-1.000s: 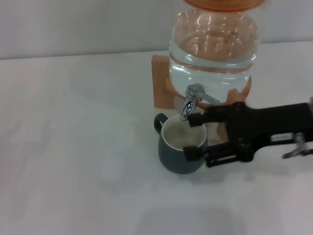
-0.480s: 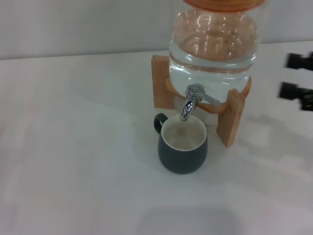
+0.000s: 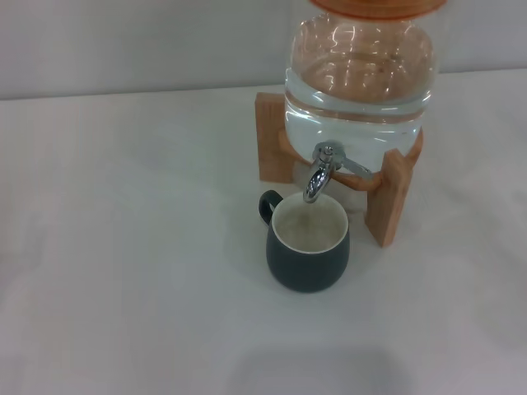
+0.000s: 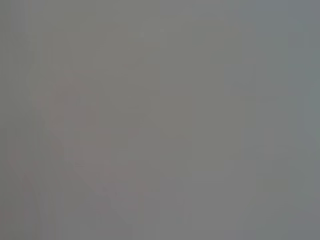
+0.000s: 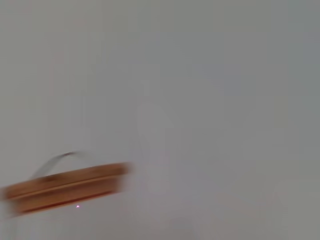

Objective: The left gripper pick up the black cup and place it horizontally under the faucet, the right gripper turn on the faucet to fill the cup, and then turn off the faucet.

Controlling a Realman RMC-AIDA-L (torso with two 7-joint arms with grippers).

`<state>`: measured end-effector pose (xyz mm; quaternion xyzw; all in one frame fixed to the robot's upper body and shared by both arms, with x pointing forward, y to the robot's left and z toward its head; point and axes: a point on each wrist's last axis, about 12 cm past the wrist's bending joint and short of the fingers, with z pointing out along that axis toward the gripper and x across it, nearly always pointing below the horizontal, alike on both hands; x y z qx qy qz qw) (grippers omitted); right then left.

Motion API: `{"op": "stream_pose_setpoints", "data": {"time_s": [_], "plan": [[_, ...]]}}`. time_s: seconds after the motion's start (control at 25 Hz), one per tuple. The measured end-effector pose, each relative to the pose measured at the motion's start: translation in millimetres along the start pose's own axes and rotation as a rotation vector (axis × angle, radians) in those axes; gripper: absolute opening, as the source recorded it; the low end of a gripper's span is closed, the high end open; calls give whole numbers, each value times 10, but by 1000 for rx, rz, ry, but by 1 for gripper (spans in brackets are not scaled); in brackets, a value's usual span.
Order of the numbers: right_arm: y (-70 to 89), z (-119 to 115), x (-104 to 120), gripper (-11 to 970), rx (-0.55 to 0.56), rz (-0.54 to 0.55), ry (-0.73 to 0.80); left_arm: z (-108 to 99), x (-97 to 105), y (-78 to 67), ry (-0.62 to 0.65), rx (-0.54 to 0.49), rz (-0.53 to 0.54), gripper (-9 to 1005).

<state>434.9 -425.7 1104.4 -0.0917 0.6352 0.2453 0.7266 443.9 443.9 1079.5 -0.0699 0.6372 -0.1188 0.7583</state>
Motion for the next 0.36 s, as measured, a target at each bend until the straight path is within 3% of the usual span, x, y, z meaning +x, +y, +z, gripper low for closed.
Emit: {"op": "stream_pose_setpoints", "data": {"time_s": [0.16,0.36], "plan": [[-56,-312,176,841,209,-51,-84,-7,-12,28,-13,-23,8,607],[-64,-458,219,841,285,-62,-92,-29,13,51,-24,-53,-2,607]]}}
